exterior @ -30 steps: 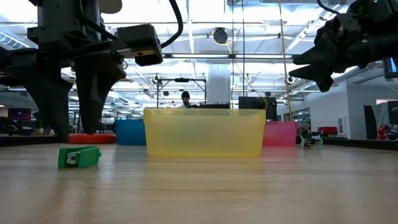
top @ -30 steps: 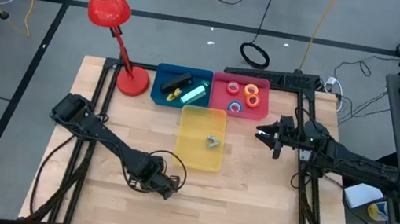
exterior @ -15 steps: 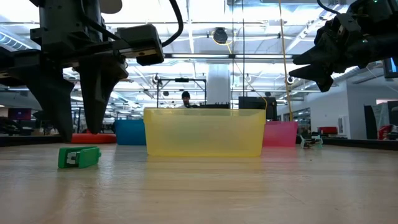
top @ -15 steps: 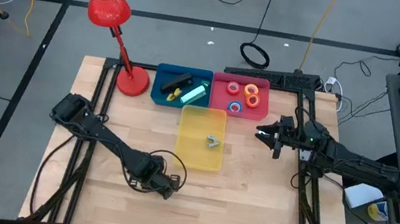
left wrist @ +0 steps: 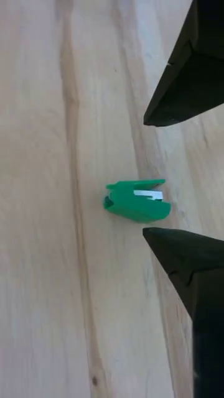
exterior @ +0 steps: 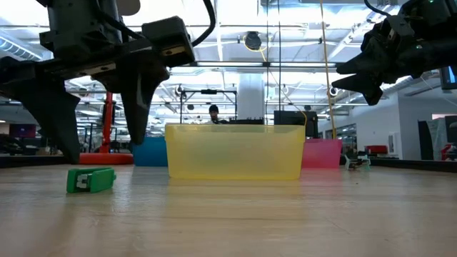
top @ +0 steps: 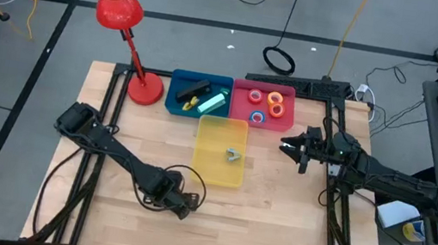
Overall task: Pick and place Stapler, Stapler remover, tape
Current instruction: Put the small green stapler into the blue bin
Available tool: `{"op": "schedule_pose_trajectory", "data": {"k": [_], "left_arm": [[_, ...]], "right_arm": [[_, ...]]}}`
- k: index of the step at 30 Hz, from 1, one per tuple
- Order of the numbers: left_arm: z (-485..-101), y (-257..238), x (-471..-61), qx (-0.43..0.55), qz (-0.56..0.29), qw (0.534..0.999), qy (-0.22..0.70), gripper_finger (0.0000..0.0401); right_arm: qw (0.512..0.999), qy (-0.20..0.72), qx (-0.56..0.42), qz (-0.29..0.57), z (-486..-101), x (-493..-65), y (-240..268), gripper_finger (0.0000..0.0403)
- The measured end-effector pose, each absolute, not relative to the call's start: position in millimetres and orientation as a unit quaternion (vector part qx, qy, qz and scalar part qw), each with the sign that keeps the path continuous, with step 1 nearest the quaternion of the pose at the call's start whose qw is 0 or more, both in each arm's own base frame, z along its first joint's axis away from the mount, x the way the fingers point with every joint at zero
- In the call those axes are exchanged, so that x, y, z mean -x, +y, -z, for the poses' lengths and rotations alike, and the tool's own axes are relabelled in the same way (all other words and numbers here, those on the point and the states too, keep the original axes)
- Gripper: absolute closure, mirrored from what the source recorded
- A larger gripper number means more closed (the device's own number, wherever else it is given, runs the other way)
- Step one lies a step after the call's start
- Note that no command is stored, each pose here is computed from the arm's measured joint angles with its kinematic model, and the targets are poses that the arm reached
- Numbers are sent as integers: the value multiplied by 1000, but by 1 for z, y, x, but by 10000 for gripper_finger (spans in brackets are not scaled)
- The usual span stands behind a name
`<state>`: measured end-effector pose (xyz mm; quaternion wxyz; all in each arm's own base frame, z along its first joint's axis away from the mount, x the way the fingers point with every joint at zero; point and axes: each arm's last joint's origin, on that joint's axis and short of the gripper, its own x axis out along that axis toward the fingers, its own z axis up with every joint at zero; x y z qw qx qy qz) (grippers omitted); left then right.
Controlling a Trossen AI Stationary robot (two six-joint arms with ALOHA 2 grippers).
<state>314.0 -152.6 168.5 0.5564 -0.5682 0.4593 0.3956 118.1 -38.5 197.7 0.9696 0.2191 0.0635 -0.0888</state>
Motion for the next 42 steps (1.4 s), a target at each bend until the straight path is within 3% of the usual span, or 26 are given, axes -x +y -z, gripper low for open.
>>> {"op": "schedule_pose_trajectory", "data": {"k": [10,21,25,32,38,42], "left_arm": [[-165,-147,-316,533,-385,581,480,141],[-134,-149,-326,523,-375,553,529,192],[-132,-148,-322,515,-380,537,550,236],[-132,-147,-320,497,-377,542,563,348],[-153,-137,-317,477,-347,586,556,349],[-199,-115,-311,480,-336,642,494,349]], "right_arm": [[969,63,-220,90,-198,-118,-39,234],[969,62,-220,90,-198,-118,-39,234],[969,62,-220,90,-198,-118,-39,234],[969,61,-220,94,-198,-118,-39,234],[969,61,-219,94,-198,-118,-39,234],[969,61,-219,94,-198,-118,-39,234]]}}
